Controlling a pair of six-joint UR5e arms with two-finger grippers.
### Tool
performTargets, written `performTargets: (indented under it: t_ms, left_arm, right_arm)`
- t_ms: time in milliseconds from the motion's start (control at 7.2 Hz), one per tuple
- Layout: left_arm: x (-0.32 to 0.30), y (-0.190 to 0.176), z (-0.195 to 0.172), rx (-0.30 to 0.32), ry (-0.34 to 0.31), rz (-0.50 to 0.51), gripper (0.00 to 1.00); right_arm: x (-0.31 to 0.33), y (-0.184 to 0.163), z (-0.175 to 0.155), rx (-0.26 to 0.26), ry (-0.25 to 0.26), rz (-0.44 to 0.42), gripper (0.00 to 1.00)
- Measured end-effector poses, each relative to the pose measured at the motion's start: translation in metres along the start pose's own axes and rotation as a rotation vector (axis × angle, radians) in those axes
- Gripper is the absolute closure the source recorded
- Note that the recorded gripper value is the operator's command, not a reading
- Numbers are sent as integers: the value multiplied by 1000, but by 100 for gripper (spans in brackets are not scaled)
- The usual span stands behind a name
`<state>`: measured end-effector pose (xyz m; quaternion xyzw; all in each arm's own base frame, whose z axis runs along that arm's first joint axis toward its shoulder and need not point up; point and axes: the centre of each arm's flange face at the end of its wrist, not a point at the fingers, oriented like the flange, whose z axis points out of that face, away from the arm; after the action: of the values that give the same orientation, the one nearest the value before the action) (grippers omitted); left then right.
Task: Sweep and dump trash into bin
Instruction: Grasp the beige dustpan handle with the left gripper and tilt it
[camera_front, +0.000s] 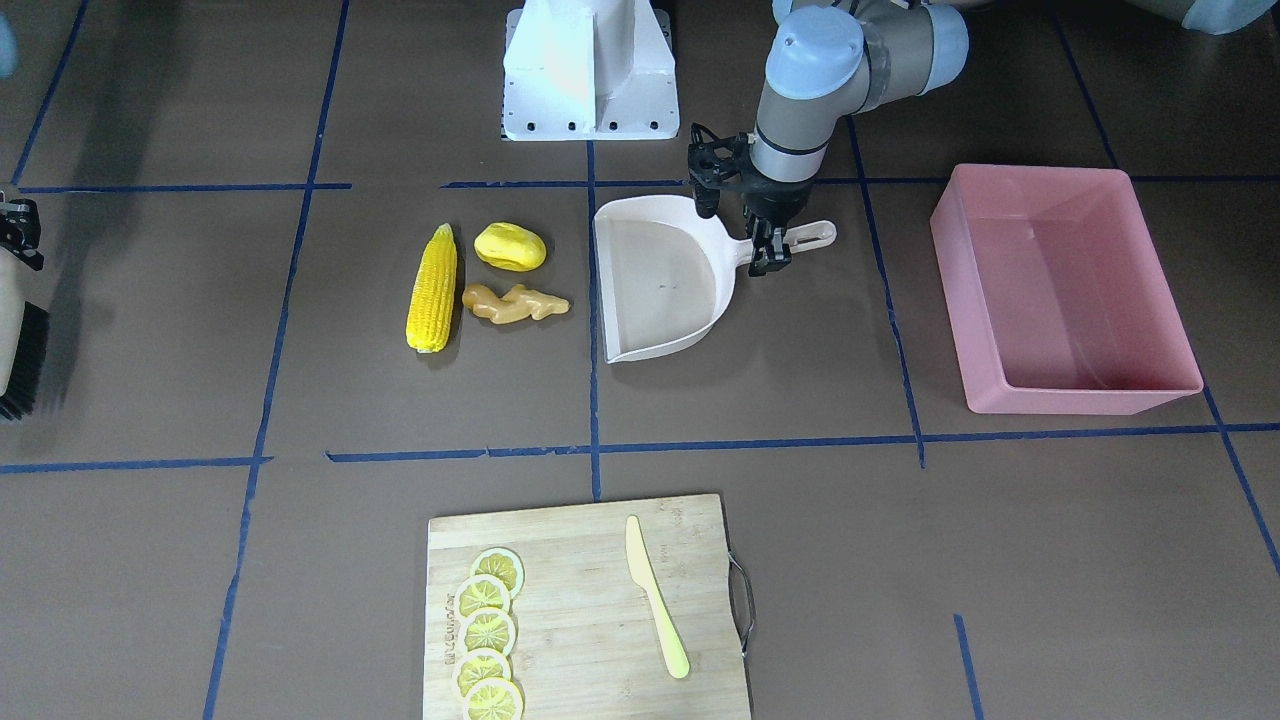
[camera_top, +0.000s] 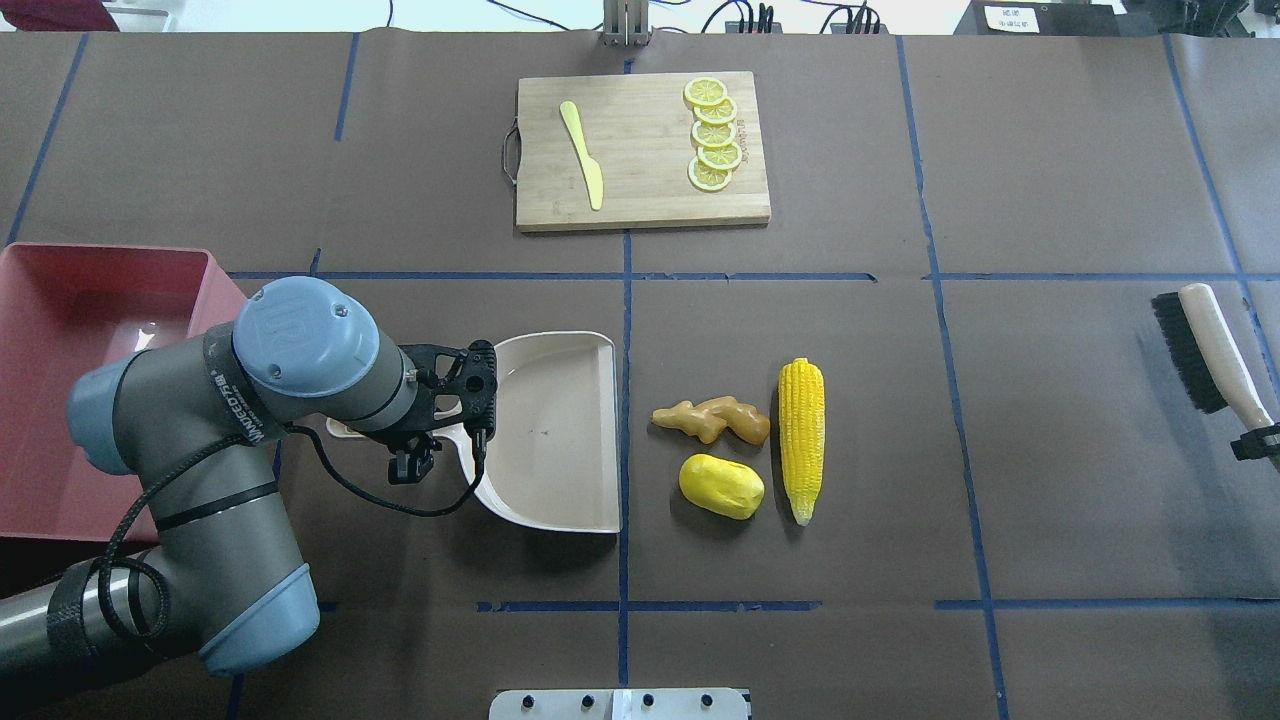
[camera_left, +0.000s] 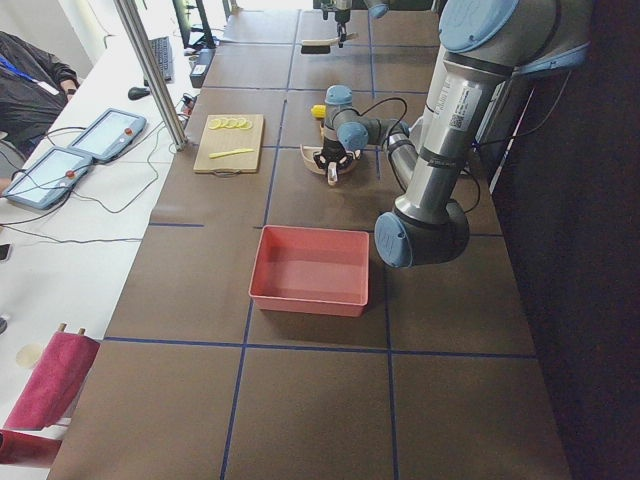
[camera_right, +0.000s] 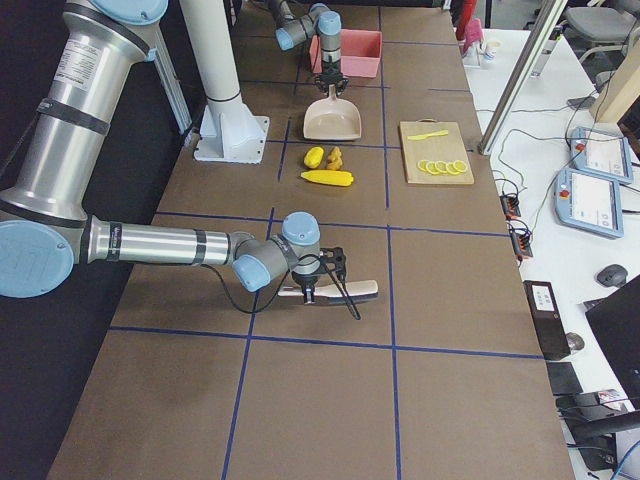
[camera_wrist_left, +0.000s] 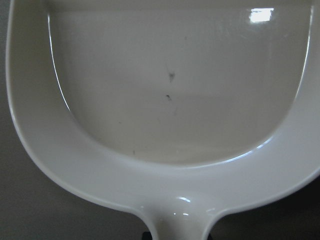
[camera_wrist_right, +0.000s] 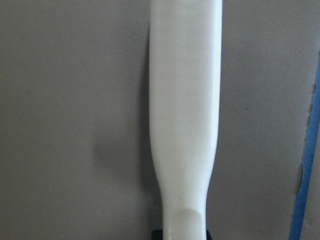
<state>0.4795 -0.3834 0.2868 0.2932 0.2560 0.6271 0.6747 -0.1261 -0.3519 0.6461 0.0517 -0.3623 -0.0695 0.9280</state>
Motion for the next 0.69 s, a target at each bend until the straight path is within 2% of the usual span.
performTargets:
  t_ms: [278, 695]
  left_arm:
    - [-11, 0, -5, 0, -21, 67, 100]
    - [-26, -10, -2, -16, -54, 87, 100]
  right_arm:
    - [-1, -1, 0, 2, -1, -2, 100]
    - [-2, -1, -2, 4, -3, 2, 100]
